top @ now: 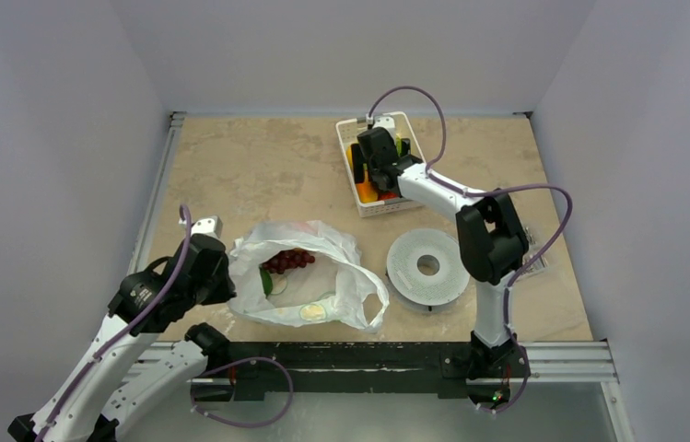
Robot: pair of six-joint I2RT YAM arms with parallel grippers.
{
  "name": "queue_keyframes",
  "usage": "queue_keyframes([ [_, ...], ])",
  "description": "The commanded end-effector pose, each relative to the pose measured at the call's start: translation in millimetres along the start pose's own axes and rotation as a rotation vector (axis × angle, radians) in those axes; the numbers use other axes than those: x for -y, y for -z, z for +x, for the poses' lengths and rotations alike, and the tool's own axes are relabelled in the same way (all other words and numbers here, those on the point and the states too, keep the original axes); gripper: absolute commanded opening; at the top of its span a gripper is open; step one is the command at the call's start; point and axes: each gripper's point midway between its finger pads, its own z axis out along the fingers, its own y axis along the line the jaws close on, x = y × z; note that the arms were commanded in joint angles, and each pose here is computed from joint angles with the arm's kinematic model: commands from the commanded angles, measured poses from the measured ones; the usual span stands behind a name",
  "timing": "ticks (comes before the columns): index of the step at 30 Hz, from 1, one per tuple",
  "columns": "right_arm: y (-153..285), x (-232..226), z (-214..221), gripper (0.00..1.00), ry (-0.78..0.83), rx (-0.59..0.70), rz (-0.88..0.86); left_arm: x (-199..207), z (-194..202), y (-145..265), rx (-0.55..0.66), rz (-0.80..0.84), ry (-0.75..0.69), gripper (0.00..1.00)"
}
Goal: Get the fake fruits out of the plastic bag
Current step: Place the fake fruit in the bin, then take out the fake fruit from the plastic bag.
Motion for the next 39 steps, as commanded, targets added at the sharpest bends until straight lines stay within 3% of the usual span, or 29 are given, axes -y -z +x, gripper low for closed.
queue_keyframes([
  [1,30,-2,-31,0.99,-0.011,0.044,-0.072,2,-5,-1,0.02,0.0,0.008,0.0],
  [11,124,-46,-54,0.99,0.061,0.187,-0.231,4,-4,-1,0.013,0.008,0.0,0.0],
  [17,218,-113,-46,0.98,0.073,0.294,-0.708,4,-4,-2,0.012,0.004,-0.003,0.0],
  [27,353,-158,30,0.99,0.191,0.324,-1.163,3,-4,-3,0.006,-0.009,-0.002,0.0],
  [34,398,-180,84,0.97,0.206,0.292,-1.333,3,-4,-1,0.016,-0.002,0.001,0.0],
  [39,367,-202,108,0.89,0.189,0.204,-1.207,3,-4,0,0.023,0.005,0.001,0.0],
])
